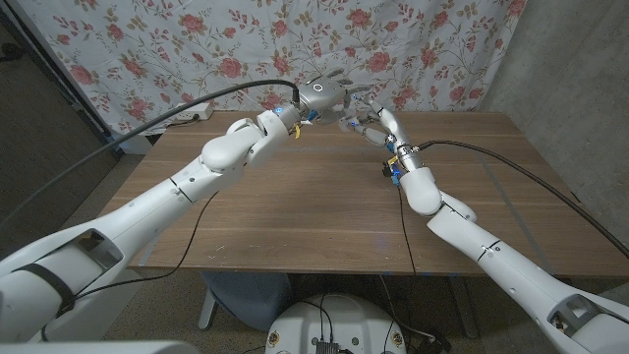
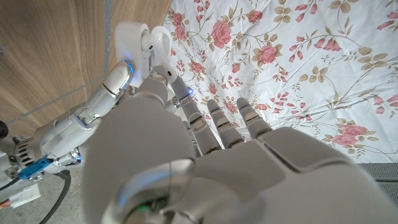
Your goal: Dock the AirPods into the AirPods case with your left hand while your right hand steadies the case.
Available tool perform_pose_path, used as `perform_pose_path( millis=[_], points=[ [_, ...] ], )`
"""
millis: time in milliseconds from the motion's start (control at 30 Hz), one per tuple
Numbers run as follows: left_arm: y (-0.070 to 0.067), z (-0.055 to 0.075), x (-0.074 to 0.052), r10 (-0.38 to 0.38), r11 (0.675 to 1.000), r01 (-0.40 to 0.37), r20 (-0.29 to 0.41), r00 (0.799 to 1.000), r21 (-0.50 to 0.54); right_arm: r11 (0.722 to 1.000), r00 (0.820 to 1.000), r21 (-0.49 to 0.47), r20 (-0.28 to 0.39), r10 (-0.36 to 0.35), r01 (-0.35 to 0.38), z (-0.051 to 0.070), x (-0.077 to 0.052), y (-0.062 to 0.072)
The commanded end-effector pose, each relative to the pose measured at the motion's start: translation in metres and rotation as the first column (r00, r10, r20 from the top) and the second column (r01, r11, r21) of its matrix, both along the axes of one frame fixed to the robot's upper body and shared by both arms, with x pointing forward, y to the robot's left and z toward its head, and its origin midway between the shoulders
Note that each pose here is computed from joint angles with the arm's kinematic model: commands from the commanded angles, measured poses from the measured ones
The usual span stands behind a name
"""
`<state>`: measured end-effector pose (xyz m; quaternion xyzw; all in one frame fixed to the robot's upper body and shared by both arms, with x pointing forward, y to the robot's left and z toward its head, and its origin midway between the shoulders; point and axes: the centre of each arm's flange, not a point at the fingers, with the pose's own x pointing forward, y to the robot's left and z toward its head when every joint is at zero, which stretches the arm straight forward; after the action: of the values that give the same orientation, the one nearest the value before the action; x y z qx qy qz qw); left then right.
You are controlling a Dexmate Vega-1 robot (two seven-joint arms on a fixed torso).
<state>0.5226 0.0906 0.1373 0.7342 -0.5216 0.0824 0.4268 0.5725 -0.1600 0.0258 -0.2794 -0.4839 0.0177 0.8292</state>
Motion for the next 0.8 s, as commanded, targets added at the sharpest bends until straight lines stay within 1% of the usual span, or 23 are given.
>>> perform_pose_path(
  millis=[33, 233, 300, 367, 400, 533, 800],
  points=[
    [-0.0042, 0.0015, -0.0015, -0.015, 1.000, 0.015, 0.006, 1.000, 0.011, 0.999, 1.000, 0.032, -0.011, 0.021, -0.020, 0.0040, 0.0046, -0.0010],
    [-0.0032, 0.0013, -0.0018, -0.012, 1.000, 0.012, 0.010, 1.000, 0.010, 1.000, 1.000, 0.023, -0.012, 0.020, -0.020, 0.0043, 0.0048, -0.0012],
    [-0.0027, 0.0010, -0.0008, -0.014, 1.000, 0.014, 0.002, 1.000, 0.002, 0.999, 1.000, 0.029, -0.014, 0.021, -0.020, 0.0044, 0.0047, -0.0015],
    [-0.0036, 0.0003, -0.0007, -0.008, 1.000, 0.008, 0.010, 1.000, 0.012, 0.999, 1.000, 0.032, -0.015, 0.021, -0.021, 0.0048, 0.0043, -0.0010],
    [-0.0036, 0.0004, -0.0008, -0.015, 1.000, 0.015, 0.000, 1.000, 0.008, 0.999, 1.000, 0.022, -0.013, 0.023, -0.023, 0.0050, 0.0043, -0.0006],
    [-0.0028, 0.0007, -0.0017, -0.013, 1.000, 0.013, 0.012, 1.000, 0.011, 0.999, 1.000, 0.023, -0.016, 0.025, -0.025, 0.0054, 0.0046, 0.0008],
    [-0.0028, -0.0012, 0.0000, -0.012, 1.000, 0.012, 0.001, 1.000, 0.015, 0.999, 0.999, 0.020, -0.009, 0.031, -0.031, 0.0061, 0.0020, 0.0020]
  ],
)
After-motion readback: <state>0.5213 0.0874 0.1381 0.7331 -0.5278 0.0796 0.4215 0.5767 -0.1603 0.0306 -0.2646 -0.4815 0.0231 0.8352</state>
